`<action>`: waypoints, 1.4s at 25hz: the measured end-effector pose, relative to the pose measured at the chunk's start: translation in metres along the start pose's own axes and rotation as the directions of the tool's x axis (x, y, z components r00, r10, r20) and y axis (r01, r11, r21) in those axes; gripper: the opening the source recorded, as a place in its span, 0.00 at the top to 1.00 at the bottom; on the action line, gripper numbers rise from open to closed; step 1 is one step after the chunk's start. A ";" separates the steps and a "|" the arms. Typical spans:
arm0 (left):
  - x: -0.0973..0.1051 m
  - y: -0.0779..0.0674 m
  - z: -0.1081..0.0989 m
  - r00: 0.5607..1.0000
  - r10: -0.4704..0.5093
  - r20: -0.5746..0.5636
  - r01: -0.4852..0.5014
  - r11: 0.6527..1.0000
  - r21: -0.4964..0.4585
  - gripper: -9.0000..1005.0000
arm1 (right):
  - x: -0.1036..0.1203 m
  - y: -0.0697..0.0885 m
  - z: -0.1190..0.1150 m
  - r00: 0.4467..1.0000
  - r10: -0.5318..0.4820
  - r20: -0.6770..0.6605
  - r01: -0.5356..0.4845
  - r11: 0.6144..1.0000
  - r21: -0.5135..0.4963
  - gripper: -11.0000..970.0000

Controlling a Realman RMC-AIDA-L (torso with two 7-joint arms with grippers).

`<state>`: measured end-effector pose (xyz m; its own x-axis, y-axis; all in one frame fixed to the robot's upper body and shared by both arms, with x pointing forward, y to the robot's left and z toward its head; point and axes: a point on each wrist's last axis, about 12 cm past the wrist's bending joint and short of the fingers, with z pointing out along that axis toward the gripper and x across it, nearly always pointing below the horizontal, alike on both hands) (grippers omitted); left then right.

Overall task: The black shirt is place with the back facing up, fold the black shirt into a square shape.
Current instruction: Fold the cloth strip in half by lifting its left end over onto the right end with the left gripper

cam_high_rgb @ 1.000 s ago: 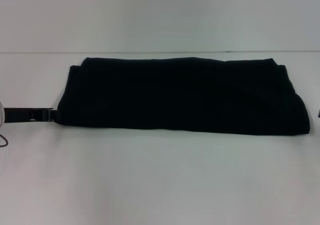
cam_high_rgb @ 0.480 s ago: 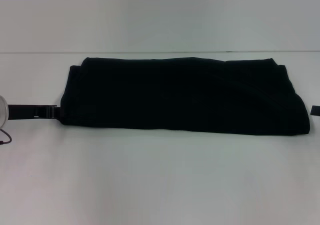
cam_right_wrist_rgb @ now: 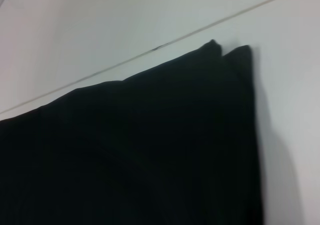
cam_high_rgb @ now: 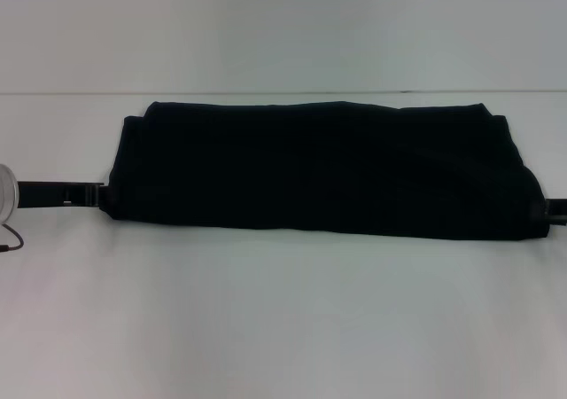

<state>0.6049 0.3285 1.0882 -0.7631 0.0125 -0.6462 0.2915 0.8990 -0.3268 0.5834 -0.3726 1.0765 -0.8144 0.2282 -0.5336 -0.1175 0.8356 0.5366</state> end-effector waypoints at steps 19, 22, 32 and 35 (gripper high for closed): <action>-0.004 -0.001 0.000 1.000 0.007 0.006 -0.007 1.000 0.000 0.99 | -0.004 0.009 0.011 0.998 -0.065 -0.009 0.065 0.998 0.004 0.85; -0.004 -0.001 0.000 1.000 0.006 0.006 -0.006 1.000 0.002 0.99 | -0.002 0.009 0.012 0.998 -0.070 -0.010 0.070 0.998 0.003 0.90; -0.002 0.000 0.000 1.000 0.009 0.007 -0.009 1.000 0.000 0.99 | 0.010 -0.006 -0.001 0.999 -0.040 0.023 0.040 0.999 0.011 0.99; -0.001 0.001 -0.001 1.000 0.008 0.008 -0.008 1.000 -0.002 0.99 | 0.013 -0.012 -0.009 0.999 -0.025 0.039 0.025 1.000 0.006 0.98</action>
<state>0.6055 0.3297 1.0896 -0.7560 0.0162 -0.6543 0.2964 0.8998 -0.3202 0.5692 -0.3840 1.0691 -0.7886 0.2266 -0.5716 -0.1342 0.8438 0.5197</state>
